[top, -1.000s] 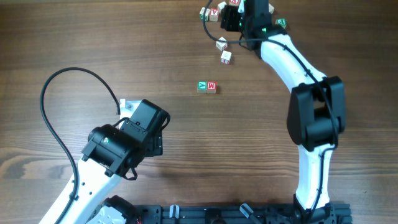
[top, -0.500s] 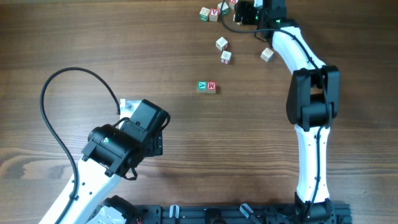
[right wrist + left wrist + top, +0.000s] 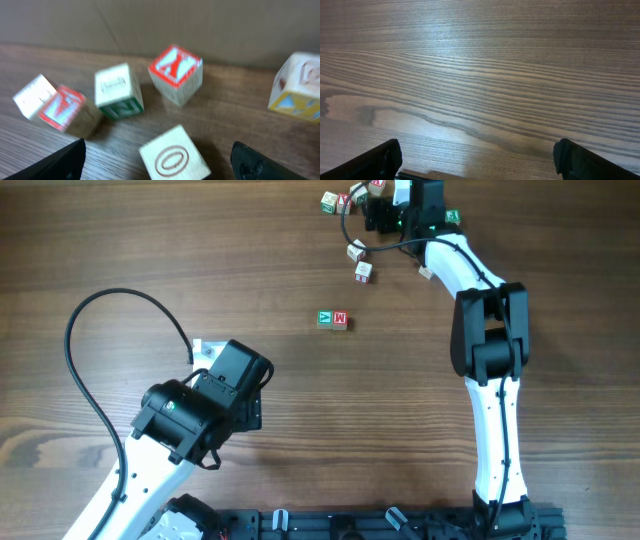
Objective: Form a circle
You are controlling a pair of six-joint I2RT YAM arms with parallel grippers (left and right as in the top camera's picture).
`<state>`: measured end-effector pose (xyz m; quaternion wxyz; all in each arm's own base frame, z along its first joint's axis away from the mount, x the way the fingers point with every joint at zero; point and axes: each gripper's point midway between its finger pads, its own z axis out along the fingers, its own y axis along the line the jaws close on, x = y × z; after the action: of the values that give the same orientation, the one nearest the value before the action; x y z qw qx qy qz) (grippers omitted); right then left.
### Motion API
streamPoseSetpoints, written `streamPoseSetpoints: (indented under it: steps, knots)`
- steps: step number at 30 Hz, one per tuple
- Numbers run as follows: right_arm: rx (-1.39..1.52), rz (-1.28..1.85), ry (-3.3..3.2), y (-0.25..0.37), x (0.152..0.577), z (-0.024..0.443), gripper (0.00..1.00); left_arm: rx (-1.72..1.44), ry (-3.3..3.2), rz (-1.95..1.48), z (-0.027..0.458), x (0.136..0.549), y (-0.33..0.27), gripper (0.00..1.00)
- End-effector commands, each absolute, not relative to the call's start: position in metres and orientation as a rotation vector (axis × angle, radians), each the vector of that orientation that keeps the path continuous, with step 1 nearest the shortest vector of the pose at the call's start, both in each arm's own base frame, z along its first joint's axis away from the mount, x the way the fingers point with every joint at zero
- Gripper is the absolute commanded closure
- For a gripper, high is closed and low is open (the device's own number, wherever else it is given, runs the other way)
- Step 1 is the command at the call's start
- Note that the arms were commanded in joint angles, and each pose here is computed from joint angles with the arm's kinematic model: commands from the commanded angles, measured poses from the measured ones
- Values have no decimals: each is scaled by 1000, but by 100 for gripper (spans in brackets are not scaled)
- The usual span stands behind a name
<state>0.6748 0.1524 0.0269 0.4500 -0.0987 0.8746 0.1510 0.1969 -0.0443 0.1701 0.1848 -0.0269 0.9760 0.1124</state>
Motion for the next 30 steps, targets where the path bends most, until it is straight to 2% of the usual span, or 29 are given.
streamPoseSetpoints:
  steps: [1, 6, 12, 18, 23, 30]
  knots:
    - [-324, 279, 2167, 152, 677, 9, 12, -102, 2751, 300, 170, 196, -44, 0]
    - [-350, 264, 2166, 152, 676, 8, 32, -102, 2751, 300, 170, 196, -44, 0]
    - [-343, 258, 2169, 151, 677, 10, 61, -102, 2751, 299, 170, 196, -44, 0]
    - [-324, 240, 2180, 148, 675, 33, 78, -102, 2751, 299, 170, 196, -44, 0]
    - [-307, 206, 2162, 142, 672, 82, 84, -102, 2751, 299, 170, 196, -44, 0]
    - [-309, 199, 2230, 134, 630, 162, 86, -102, 2750, 300, 170, 196, -44, 0]
